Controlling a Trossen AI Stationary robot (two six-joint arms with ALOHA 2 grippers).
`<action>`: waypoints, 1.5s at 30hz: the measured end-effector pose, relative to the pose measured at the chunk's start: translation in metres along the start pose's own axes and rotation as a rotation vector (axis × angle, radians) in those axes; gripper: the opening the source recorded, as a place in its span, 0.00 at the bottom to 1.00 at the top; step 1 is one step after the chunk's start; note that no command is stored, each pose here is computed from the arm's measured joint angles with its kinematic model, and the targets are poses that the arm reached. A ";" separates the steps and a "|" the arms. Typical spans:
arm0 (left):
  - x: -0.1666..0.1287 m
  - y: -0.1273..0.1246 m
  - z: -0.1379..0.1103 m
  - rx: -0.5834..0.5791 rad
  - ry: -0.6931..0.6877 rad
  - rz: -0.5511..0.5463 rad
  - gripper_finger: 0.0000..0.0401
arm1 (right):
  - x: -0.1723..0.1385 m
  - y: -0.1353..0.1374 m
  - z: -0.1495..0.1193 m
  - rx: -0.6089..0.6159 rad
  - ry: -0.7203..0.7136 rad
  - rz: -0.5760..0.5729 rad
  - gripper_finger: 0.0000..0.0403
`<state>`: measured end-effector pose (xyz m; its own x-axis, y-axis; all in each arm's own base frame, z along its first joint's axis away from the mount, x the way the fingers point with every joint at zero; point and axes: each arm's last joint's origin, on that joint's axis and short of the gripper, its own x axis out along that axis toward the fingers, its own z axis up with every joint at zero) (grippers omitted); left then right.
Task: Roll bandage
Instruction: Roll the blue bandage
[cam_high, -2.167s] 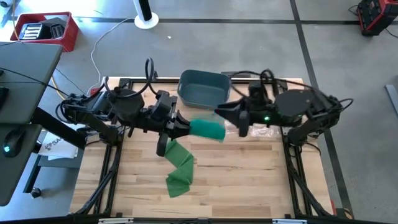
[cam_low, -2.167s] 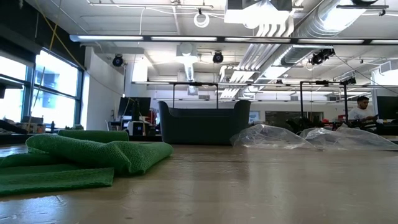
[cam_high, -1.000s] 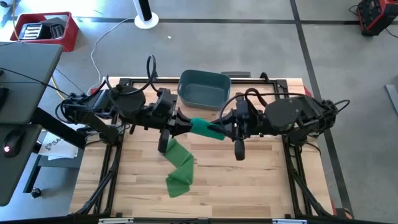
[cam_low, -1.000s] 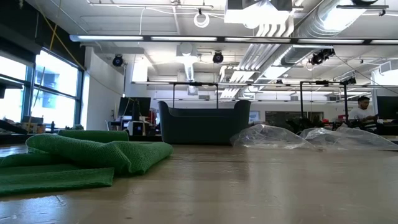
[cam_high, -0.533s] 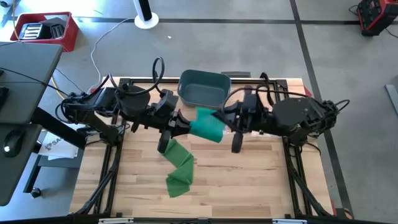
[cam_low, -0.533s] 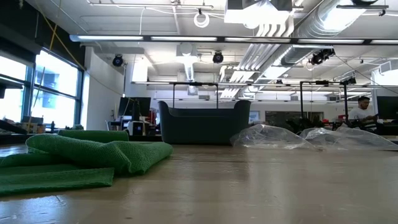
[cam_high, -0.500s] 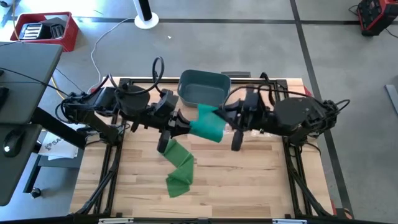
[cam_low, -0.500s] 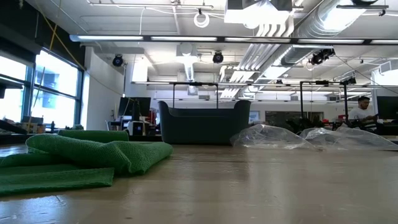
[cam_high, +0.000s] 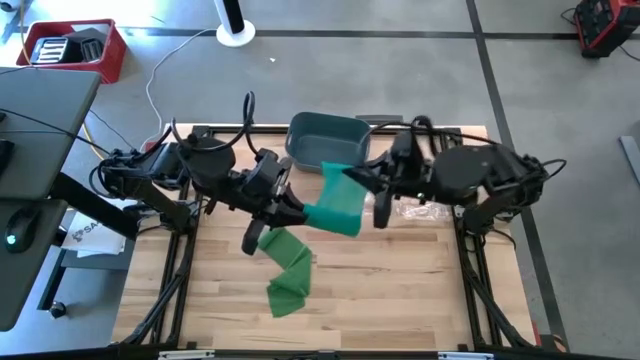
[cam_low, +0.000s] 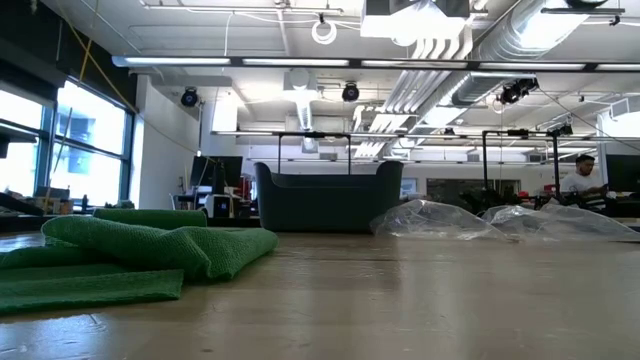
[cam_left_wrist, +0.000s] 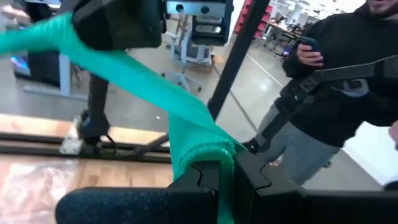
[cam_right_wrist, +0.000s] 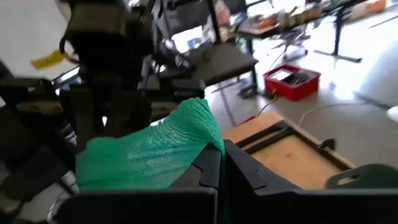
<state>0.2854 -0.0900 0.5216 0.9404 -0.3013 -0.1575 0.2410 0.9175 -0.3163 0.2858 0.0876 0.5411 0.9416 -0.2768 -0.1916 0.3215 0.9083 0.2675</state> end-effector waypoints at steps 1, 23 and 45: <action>0.000 0.001 0.000 -0.011 0.006 0.004 0.01 | 0.003 0.002 -0.002 -0.002 0.015 0.024 0.00; 0.010 0.007 -0.002 -0.032 -0.015 0.102 0.01 | 0.009 0.010 -0.010 0.009 0.072 0.097 0.00; 0.016 0.006 -0.004 -0.133 -0.017 0.069 0.01 | -0.001 0.006 -0.027 0.173 0.367 0.224 0.47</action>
<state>0.3006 -0.0904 0.5139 0.9578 -0.2333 -0.1679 0.1429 0.8933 -0.4262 0.2841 0.1019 0.5179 0.9021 0.0778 -0.4245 0.1555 0.8589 0.4880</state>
